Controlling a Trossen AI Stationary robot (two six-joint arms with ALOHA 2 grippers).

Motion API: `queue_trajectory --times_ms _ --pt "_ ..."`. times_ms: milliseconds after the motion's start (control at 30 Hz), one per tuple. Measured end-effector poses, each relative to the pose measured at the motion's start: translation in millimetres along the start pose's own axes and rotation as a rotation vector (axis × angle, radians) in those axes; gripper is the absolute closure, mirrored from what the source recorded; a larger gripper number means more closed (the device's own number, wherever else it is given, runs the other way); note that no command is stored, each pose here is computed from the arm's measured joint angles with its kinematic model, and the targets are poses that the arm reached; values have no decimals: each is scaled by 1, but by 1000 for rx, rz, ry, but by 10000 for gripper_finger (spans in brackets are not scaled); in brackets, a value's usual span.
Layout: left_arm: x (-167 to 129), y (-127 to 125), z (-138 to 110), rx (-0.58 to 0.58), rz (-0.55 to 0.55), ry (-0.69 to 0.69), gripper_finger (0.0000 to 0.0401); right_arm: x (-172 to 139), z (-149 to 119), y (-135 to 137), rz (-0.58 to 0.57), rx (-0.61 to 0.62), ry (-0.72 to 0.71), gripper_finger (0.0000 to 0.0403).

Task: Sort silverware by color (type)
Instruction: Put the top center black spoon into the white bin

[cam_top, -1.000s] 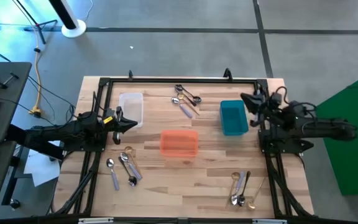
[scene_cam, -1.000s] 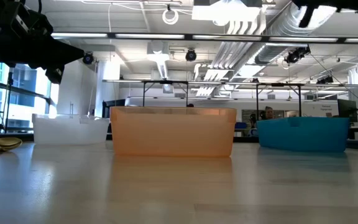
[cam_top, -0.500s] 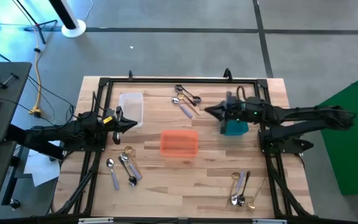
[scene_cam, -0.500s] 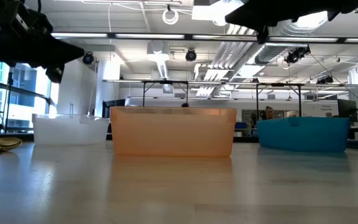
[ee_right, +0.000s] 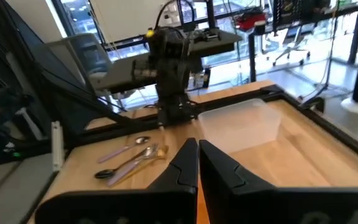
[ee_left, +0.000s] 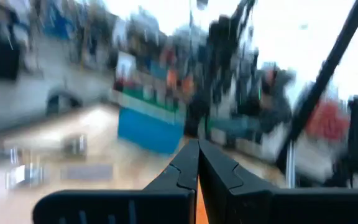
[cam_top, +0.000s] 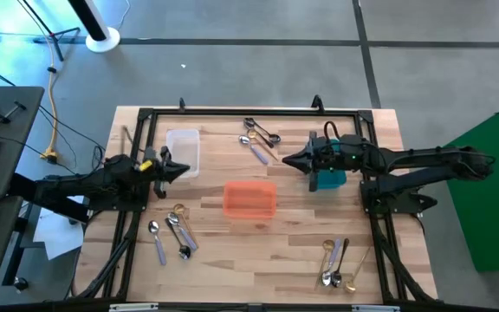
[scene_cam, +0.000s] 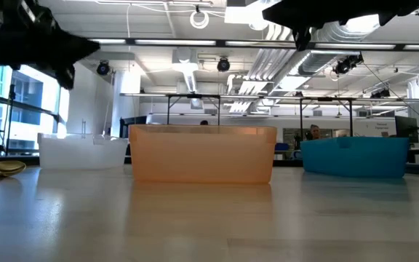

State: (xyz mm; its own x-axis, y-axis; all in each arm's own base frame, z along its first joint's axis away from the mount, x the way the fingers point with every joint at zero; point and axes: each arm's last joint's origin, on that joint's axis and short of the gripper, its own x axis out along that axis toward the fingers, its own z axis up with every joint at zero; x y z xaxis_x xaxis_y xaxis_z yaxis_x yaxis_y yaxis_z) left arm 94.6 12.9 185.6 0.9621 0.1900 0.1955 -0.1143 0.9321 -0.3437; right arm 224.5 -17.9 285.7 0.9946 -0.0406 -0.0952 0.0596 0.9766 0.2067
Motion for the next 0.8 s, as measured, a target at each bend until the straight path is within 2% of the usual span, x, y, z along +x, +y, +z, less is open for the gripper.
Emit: queue_trajectory --times_ms 100,167,233,400,600,700,800 --pt "-1 -3 20 -42 44 -224 400 0 1 0 3 22 -5 402" --pt "0 -7 32 -47 40 -287 400 0 2 0 4 23 -16 402" --pt "4 -11 44 -67 56 -292 400 0 4 1 1 22 -43 402" --pt "30 -24 72 -54 52 -215 400 -1 11 2 19 44 -119 402" --pt "81 -38 94 27 61 -83 400 -1 16 3 32 73 -168 402" --pt "101 -42 100 90 60 -26 400 -1 16 3 24 103 -169 402" --pt "116 -46 100 195 8 52 400 4 16 2 25 98 -191 402"
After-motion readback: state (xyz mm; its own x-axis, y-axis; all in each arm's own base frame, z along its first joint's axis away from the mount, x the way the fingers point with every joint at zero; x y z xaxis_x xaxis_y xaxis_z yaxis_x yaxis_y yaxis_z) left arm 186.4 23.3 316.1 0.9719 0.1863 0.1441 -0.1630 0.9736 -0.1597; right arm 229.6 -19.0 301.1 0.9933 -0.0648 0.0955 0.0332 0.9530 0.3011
